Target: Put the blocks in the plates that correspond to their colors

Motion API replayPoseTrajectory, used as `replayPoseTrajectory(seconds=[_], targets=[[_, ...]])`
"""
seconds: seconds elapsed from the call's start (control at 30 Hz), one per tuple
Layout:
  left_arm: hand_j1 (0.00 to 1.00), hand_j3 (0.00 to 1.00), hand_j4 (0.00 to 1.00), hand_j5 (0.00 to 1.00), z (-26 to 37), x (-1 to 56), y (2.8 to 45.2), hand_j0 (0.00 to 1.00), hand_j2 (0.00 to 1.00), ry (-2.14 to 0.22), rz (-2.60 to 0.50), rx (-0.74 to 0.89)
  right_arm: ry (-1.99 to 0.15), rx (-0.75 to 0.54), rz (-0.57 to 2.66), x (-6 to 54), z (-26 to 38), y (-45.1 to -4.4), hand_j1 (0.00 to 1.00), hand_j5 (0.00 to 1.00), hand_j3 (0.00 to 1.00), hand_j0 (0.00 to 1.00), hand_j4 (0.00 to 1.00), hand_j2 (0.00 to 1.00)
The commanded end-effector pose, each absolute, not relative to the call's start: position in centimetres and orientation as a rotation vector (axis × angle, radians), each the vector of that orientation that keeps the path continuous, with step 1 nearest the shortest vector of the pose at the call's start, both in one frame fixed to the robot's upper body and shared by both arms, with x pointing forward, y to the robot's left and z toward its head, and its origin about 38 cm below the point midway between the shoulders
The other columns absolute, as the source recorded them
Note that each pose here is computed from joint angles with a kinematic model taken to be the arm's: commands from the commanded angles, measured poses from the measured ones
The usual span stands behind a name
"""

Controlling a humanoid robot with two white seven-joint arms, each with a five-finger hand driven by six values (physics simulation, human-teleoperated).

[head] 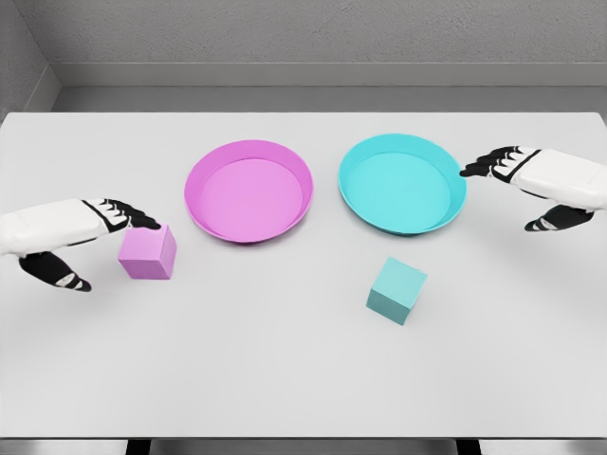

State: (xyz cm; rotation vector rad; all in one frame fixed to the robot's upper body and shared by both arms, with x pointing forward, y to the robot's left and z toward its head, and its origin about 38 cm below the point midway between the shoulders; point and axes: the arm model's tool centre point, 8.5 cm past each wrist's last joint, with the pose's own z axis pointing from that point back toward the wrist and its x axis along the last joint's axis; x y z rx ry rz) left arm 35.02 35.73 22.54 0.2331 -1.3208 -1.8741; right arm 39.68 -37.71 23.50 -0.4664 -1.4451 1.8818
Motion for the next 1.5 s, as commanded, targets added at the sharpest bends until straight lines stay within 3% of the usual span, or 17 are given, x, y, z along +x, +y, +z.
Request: replayPoseTrajectory(seconds=[0.0,0.17,0.33,0.5,0.97,1.47], targets=[[1.00,1.00,1.00,1.00,22.2,35.3,35.6,1.00,1.00,-1.307,-1.840,0.230,-1.448,-0.465,1.875,39.7,23.6,-37.8,1.00,1.00,1.00,1.00,1.00,1.00],[1.00,1.00,1.00,1.00,21.7,35.5,35.1,1.00,1.00,-1.326,-1.827,0.215,-1.439,-0.458,1.897,39.6,23.6,-37.4,1.00,1.00,1.00,1.00,1.00,1.00],[1.00,1.00,1.00,1.00,20.9,37.2,35.9,1.00,1.00,-1.197,-1.676,0.328,-1.462,-0.353,2.131,38.2,22.7,-30.6,1.00,1.00,1.00,1.00,1.00,1.00],[1.00,1.00,1.00,1.00,20.3,37.0,35.3,1.00,1.00,-1.135,-1.676,0.298,-1.407,-0.169,2.305,35.7,18.2,-25.5,1.00,1.00,1.00,1.00,1.00,1.00],[1.00,1.00,1.00,1.00,19.3,38.3,32.7,1.00,1.00,-1.131,-1.591,0.247,-1.430,-0.138,2.321,35.1,17.8,-24.3,1.00,1.00,1.00,1.00,1.00,1.00],[1.00,1.00,1.00,1.00,18.0,38.6,32.5,1.00,1.00,-1.106,-1.590,0.233,-1.363,-0.204,2.366,36.0,16.4,-24.1,1.00,1.00,1.00,1.00,1.00,1.00]])
